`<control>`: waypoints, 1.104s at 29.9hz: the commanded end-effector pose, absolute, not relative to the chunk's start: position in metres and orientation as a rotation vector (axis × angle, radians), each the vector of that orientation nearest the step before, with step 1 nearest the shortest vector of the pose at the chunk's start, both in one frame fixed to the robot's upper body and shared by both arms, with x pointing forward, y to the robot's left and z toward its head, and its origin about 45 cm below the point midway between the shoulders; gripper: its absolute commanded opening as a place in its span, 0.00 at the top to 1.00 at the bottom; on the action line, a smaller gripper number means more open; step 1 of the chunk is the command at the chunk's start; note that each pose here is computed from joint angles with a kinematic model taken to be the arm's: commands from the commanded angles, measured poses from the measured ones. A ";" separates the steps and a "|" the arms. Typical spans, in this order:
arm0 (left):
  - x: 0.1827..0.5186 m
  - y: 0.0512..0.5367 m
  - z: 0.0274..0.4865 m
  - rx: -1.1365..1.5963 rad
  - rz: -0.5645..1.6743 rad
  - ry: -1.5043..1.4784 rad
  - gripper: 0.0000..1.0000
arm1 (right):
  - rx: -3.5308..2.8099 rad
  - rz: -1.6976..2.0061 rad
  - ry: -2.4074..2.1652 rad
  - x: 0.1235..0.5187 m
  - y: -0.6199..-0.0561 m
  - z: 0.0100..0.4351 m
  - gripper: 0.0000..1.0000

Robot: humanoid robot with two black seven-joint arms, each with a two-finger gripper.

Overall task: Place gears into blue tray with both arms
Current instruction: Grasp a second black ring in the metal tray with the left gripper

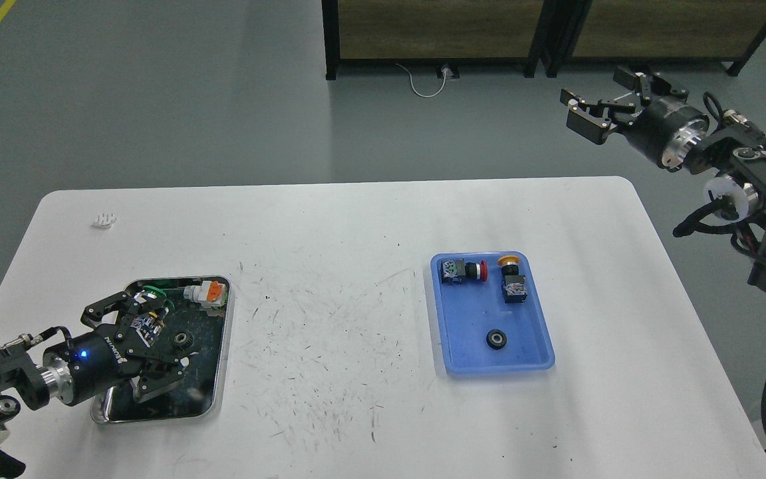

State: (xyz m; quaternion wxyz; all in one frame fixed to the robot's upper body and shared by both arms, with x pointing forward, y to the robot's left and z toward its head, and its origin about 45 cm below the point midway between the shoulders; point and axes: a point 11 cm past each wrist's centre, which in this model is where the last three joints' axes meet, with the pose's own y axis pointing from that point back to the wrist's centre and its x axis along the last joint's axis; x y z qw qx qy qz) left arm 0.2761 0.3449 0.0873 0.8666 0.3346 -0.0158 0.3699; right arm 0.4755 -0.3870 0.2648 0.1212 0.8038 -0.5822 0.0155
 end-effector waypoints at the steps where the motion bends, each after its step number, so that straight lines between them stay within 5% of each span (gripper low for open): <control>1: 0.277 0.342 0.088 0.652 0.750 -0.033 0.02 | 2.342 0.039 -1.701 0.475 -0.386 0.261 0.00; 24: 0.292 0.356 0.059 0.701 0.787 0.037 0.02 | 2.324 0.016 -1.701 0.469 -0.392 0.252 0.00; 33: 0.289 0.363 0.054 0.721 0.805 0.047 0.22 | 2.323 0.011 -1.694 0.468 -0.391 0.249 0.00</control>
